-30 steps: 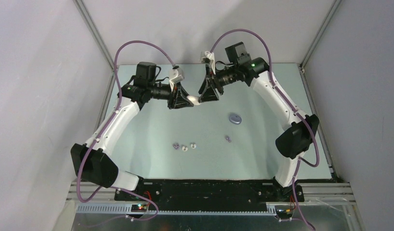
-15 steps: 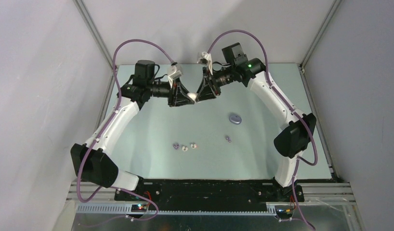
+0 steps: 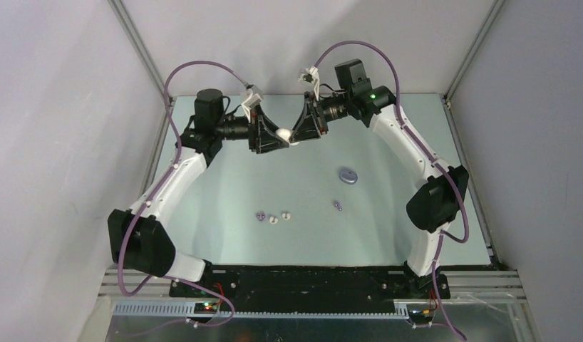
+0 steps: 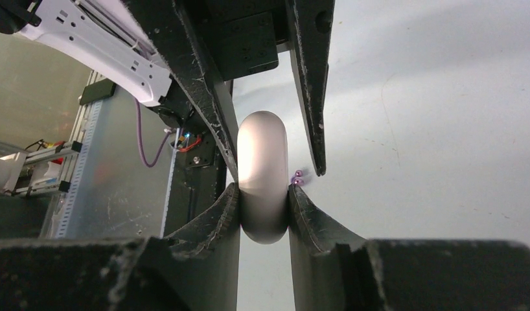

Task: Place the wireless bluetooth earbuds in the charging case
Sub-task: Pass from the right arm to the left

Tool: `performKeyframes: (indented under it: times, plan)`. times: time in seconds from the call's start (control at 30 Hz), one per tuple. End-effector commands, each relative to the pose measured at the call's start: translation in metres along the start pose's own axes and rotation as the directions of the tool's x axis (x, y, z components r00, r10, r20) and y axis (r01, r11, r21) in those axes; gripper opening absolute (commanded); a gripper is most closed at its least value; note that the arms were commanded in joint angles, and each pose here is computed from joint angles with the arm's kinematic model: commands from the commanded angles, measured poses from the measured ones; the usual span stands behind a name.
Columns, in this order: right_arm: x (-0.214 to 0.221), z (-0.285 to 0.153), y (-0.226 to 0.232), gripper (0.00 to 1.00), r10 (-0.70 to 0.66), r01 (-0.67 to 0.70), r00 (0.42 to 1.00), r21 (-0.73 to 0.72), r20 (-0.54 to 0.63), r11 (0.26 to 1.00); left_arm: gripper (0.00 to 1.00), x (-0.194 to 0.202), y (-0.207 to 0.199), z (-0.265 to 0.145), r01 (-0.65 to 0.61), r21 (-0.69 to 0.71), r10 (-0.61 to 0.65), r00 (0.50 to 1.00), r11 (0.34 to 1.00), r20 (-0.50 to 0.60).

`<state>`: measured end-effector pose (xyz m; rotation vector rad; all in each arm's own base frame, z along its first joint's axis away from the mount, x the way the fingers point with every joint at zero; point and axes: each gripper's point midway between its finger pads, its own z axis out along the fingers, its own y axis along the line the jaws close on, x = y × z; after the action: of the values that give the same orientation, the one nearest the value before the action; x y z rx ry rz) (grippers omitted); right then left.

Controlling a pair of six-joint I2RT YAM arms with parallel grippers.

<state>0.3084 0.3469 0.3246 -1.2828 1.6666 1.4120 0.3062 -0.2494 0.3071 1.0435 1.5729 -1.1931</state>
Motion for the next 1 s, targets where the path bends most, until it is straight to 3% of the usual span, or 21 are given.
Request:
performKeyframes:
  times: [0.0,0.33,0.5,0.83,0.97]
  plan:
    - [-0.014,-0.005,0.01,0.0,-0.022,0.023,0.999,-0.022,0.039,1.0,0.5,-0.035,-0.012,-0.002,0.032,0.07,-0.04,0.991,0.997,0.127]
    - [-0.016,-0.006,0.009,0.0,-0.013,0.014,0.999,-0.018,0.05,1.0,0.36,-0.035,-0.013,0.0,0.047,0.093,-0.06,0.988,0.995,0.14]
    - [-0.019,-0.007,0.008,0.0,0.001,0.001,0.998,-0.021,0.064,1.0,0.49,-0.032,-0.013,0.0,0.053,0.091,-0.065,0.989,0.994,0.134]
    - [-0.023,-0.01,0.008,0.0,0.003,-0.001,0.997,-0.029,0.077,1.0,0.54,-0.022,-0.011,-0.001,0.065,0.098,-0.075,0.992,0.993,0.101]
    - [-0.024,-0.011,0.009,0.0,0.005,-0.002,0.997,-0.035,0.08,0.999,0.5,-0.02,-0.009,-0.001,0.065,0.095,-0.074,0.993,0.993,0.097]
